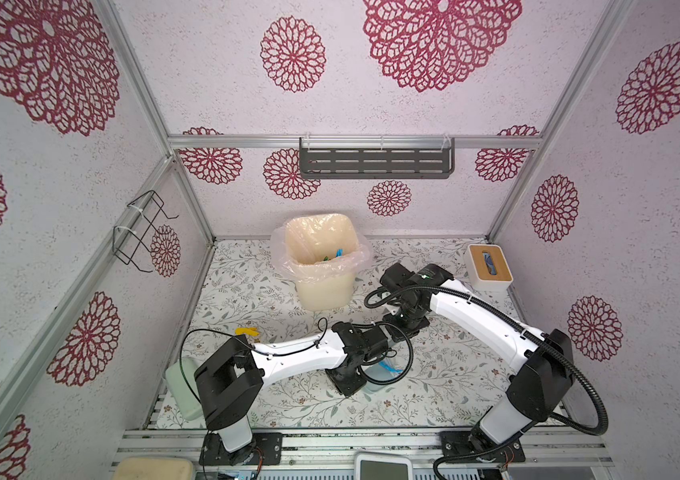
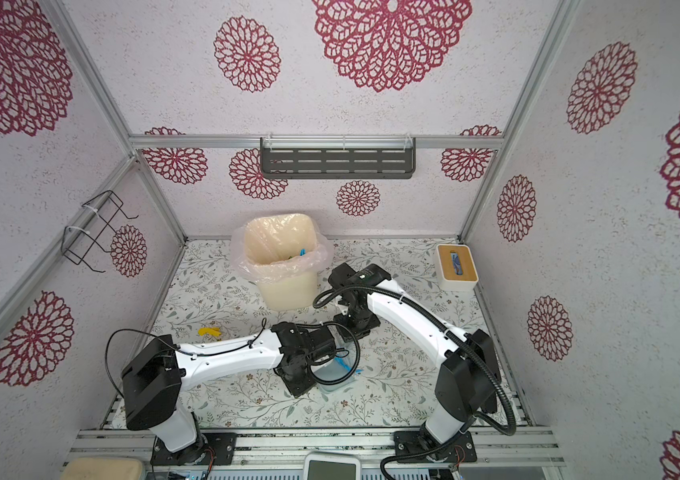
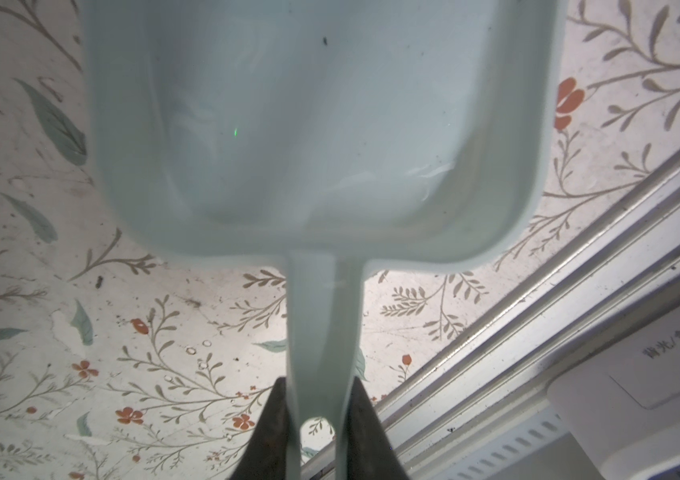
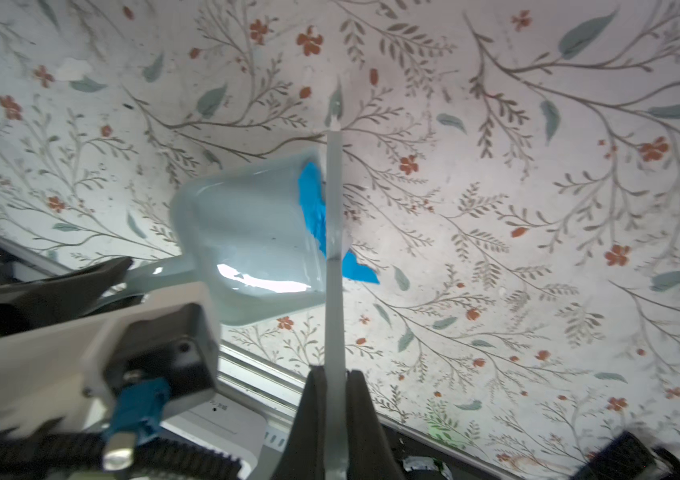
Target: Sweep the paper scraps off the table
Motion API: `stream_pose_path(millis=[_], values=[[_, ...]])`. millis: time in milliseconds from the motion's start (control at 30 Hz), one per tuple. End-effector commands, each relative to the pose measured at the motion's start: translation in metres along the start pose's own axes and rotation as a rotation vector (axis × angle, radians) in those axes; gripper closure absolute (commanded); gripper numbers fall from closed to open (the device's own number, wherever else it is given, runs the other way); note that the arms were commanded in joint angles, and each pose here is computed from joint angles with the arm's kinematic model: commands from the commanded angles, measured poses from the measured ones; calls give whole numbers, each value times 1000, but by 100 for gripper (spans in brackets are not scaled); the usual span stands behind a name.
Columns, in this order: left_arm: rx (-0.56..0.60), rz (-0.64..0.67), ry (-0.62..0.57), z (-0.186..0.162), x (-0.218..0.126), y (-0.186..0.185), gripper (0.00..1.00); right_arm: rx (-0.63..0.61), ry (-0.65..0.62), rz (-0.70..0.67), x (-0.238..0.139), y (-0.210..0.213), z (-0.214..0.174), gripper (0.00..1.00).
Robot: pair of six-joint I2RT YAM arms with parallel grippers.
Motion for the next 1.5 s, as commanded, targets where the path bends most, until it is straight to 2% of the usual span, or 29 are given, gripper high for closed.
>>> stream_pose_path(millis=[0,100,233,533,700,1000,1267,1333,1467], values=[[-4,-9,7,0,4,1,100,43,-46,164,-18,19,-6,100],[-7,-8,5,-1,4,1,100,62,-71,222,-26,24,-8,100],[-11,-4,5,-1,3,1,100,89,-100,227,-38,18,-10,100],[-10,-5,1,-1,4,1,100,170,-147,-31,-57,-46,-21,100],[-8,-5,5,-1,4,1,100,156,-101,-129,-37,-59,-26,100],[-11,-2,3,0,3,2,100,159,-83,-2,-8,-42,-21,100],[-12,1,4,0,3,2,100,151,-123,155,-21,-14,-16,100],[-15,1,6,0,3,2,100,151,-129,162,-25,-13,-17,100],[-15,3,1,0,2,2,100,149,-122,80,-31,-23,-24,100]])
Point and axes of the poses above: each gripper's point midway between its finger pads, its own x axis out along the fingers, its own y axis along the line the jaws close on, z = x × y, the point moved 6 cm from there along -x, back along the fingers, and after that the axes turned 5 degrees about x, right-handed, at the moved point
